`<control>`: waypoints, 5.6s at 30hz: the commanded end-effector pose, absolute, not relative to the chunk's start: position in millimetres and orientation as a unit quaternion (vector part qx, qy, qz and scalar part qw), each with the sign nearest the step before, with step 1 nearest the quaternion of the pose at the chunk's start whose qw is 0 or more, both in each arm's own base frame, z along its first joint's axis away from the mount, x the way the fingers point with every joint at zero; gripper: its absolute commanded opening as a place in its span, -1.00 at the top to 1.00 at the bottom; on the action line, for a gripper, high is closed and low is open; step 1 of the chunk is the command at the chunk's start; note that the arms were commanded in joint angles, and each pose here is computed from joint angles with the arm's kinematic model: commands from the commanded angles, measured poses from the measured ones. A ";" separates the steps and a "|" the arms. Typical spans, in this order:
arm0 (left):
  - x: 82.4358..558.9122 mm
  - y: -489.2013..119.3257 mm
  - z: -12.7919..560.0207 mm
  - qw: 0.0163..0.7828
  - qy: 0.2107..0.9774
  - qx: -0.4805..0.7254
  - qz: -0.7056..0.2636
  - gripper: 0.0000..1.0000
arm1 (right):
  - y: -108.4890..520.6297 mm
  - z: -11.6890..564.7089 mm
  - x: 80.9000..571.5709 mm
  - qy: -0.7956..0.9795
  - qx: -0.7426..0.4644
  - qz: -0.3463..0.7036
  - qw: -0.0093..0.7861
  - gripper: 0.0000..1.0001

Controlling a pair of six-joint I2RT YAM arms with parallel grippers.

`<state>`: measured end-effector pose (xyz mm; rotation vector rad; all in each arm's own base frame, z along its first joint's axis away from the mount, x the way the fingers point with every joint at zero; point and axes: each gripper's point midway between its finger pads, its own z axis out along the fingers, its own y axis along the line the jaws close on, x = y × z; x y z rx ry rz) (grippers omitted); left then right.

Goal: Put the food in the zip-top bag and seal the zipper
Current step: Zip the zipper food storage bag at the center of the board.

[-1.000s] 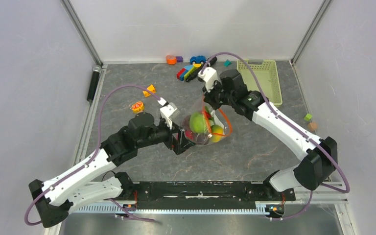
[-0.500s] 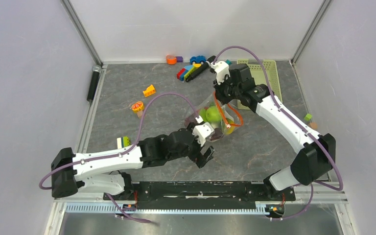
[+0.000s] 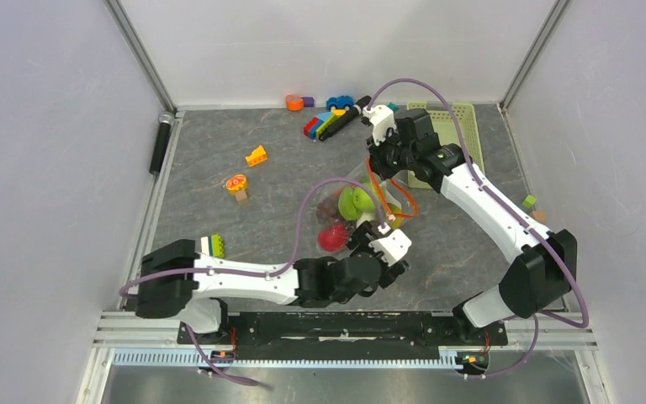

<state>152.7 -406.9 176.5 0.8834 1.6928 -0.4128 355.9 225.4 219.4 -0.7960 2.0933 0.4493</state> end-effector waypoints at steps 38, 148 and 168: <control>229.6 -327.1 199.2 0.596 0.759 0.156 -0.210 0.96 | 223.9 266.7 338.3 0.747 -0.405 0.187 0.493 -0.05; 186.7 -247.9 237.6 0.616 0.687 0.203 -0.327 0.96 | 310.6 256.6 232.7 0.531 -0.647 0.273 0.474 1.00; 201.3 -291.9 236.2 0.596 0.689 0.279 -0.302 -0.26 | 326.4 276.3 195.2 0.467 -0.660 0.372 0.456 1.00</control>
